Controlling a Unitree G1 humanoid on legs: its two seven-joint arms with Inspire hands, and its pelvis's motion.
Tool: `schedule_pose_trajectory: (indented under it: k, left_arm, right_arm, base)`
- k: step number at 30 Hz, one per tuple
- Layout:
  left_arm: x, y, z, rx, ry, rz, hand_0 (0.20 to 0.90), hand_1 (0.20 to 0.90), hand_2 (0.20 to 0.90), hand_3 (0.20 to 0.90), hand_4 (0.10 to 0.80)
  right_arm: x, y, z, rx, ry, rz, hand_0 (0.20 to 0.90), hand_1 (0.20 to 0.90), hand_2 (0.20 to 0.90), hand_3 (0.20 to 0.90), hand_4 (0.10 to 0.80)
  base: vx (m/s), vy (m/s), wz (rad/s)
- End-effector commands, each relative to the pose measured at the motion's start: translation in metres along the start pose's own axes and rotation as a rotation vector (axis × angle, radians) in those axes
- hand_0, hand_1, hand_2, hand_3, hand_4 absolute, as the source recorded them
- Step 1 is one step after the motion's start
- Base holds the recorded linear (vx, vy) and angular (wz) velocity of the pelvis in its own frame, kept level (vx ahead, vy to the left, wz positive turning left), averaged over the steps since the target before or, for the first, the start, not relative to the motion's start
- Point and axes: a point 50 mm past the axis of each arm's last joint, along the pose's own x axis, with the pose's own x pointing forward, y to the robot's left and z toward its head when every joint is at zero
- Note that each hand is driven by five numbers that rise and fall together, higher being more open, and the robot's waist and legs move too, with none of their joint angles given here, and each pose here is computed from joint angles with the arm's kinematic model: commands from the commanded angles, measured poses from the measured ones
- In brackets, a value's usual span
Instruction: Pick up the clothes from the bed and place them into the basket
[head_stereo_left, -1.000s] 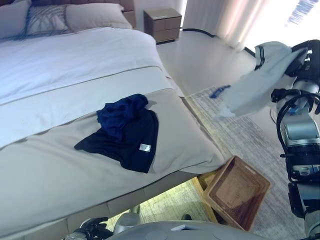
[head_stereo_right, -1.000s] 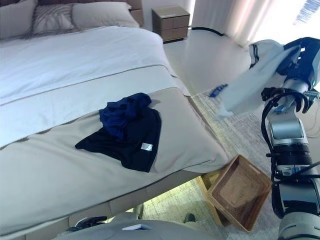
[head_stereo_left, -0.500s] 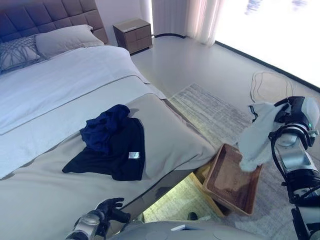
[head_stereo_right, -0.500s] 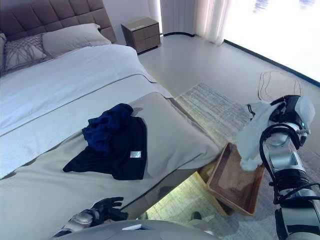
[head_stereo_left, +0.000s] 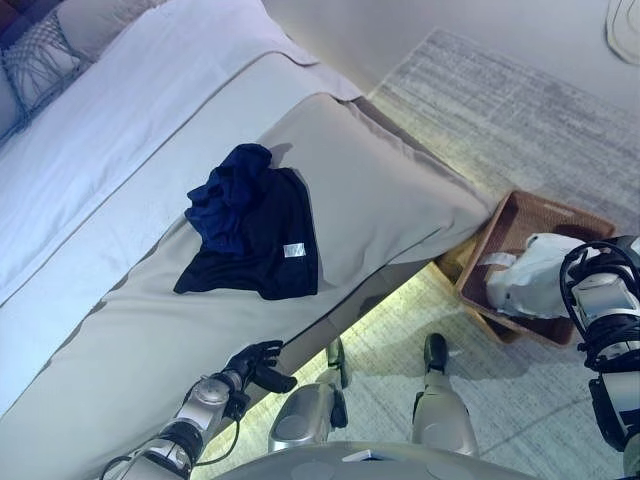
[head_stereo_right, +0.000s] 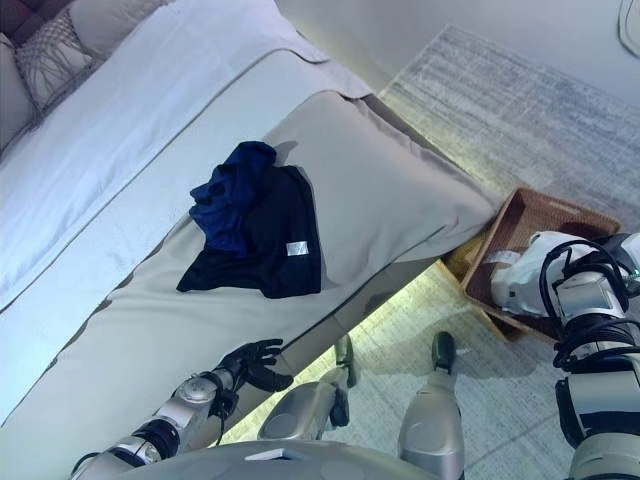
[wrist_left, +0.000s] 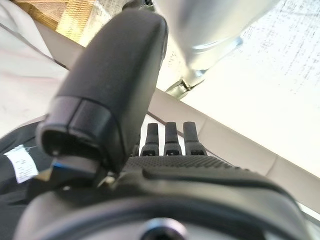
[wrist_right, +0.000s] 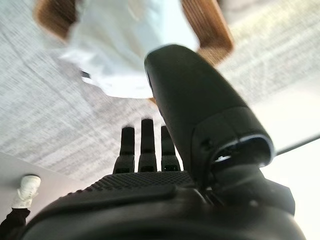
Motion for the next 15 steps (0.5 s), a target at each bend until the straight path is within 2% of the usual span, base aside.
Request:
schedule_pose_trajectory:
  k: [1, 10, 13, 15]
  left_arm:
    - [-0.004, 0.024, 0.012, 0.034, -0.051, 0.054, 0.9, 0.9, 0.9, 0.9, 0.8]
    - [-0.011, 0.031, -0.005, -0.005, -0.009, 0.074, 0.9, 0.9, 0.9, 0.9, 0.8]
    - [-0.012, 0.027, -0.011, -0.013, 0.002, 0.072, 0.9, 0.9, 0.9, 0.9, 0.8]
    - [-0.013, 0.023, -0.018, -0.032, 0.016, 0.076, 0.9, 0.9, 0.9, 0.9, 0.8]
  right_arm:
    - [0.009, -0.06, 0.054, -0.021, -0.179, -0.2, 0.9, 0.9, 0.9, 0.9, 0.8]
    - [0.003, -0.065, 0.064, 0.034, -0.277, -0.236, 0.9, 0.9, 0.9, 0.9, 0.8]
    - [-0.007, -0.074, 0.083, 0.095, -0.398, -0.289, 0.9, 0.9, 0.9, 0.9, 0.8]
    - [-0.031, -0.079, 0.115, 0.144, -0.59, -0.299, 0.9, 0.9, 0.9, 0.9, 0.8]
  base:
    - [-0.01, 0.037, 0.0]
    - [0.007, 0.008, 0.0]
    - [0.06, 0.041, 0.01]
    - [0.095, 0.091, 0.06]
